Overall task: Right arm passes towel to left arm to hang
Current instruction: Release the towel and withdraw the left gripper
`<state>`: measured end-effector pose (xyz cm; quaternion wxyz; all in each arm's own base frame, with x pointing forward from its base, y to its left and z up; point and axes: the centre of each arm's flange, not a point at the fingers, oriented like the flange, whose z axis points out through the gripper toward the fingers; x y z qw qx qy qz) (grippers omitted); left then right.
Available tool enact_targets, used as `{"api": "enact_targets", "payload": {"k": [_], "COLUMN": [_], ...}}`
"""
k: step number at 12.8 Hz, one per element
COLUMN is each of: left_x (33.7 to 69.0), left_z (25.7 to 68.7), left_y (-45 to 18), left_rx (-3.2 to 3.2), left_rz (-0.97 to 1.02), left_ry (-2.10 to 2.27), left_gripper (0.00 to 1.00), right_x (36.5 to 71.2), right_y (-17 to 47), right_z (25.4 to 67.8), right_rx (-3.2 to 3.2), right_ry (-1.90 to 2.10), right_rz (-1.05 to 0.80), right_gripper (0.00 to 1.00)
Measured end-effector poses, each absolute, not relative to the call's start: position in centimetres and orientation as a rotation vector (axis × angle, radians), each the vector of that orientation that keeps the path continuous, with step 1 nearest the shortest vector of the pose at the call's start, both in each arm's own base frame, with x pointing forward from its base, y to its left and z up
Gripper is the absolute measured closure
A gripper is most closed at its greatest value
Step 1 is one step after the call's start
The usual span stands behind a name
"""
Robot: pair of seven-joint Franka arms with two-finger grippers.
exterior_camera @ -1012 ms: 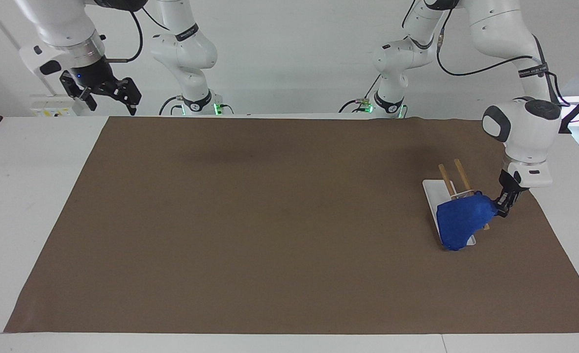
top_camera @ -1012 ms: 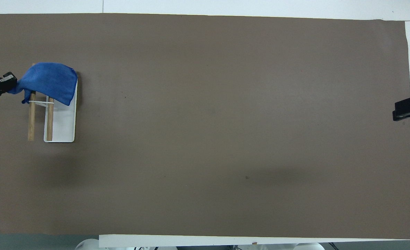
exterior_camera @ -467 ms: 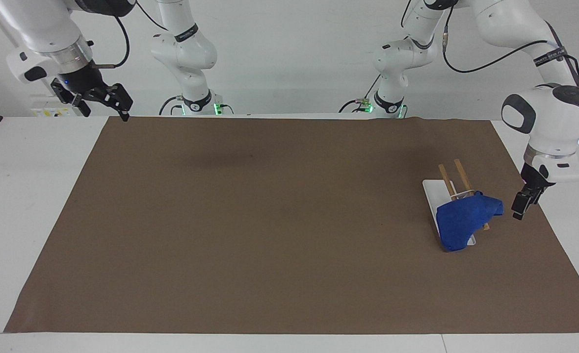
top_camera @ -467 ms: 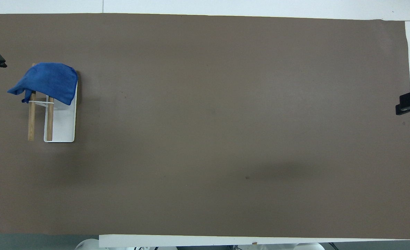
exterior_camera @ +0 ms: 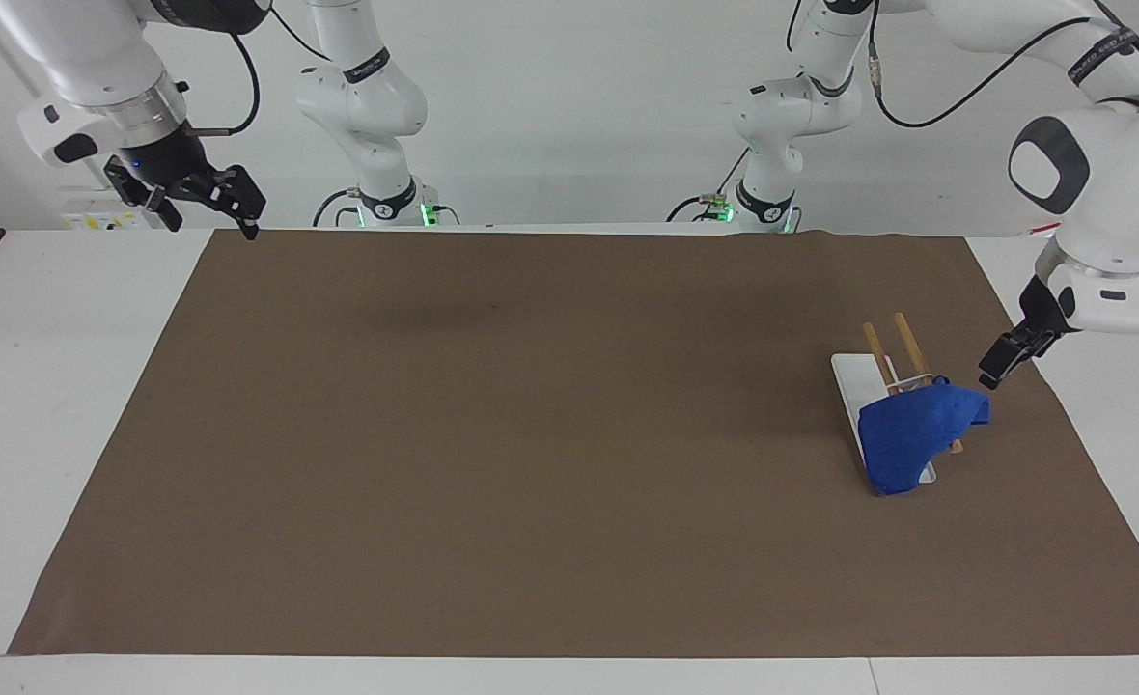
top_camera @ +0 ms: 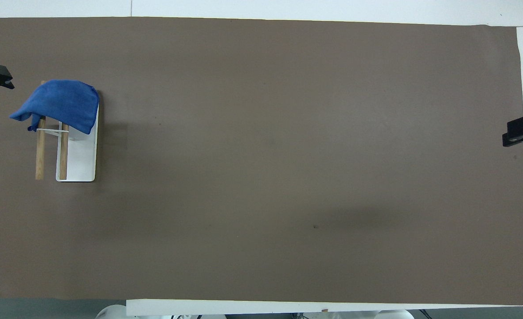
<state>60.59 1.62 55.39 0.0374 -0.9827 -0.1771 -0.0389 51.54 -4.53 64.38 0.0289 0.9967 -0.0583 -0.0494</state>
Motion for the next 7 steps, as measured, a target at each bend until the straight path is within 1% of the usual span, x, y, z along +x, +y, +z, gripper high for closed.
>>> {"api": "enact_targets", "payload": {"k": [2, 4, 7], "left_x": [59.1, 57.8, 57.1], "left_z": [58.8, 61.8, 62.8], "left_y": [-1.7, -3.5, -3.5], "left_rx": [-3.036, -3.058, -3.075], "left_rz": [-0.009, 0.073, 0.138], "left_ry": [-0.366, -0.195, 0.073], "left_gripper": [0.0, 0.0, 0.0], "right_x": [51.5, 51.5, 51.4], "right_y": [-4.5, -4.5, -4.5], "right_z": [64.4, 64.3, 64.3], "right_rx": [3.075, 3.075, 3.074], "right_ry": [-0.18, -0.18, -0.18], "right_rz": [-0.152, -0.159, -0.176], "right_gripper": [0.0, 0.0, 0.0]}}
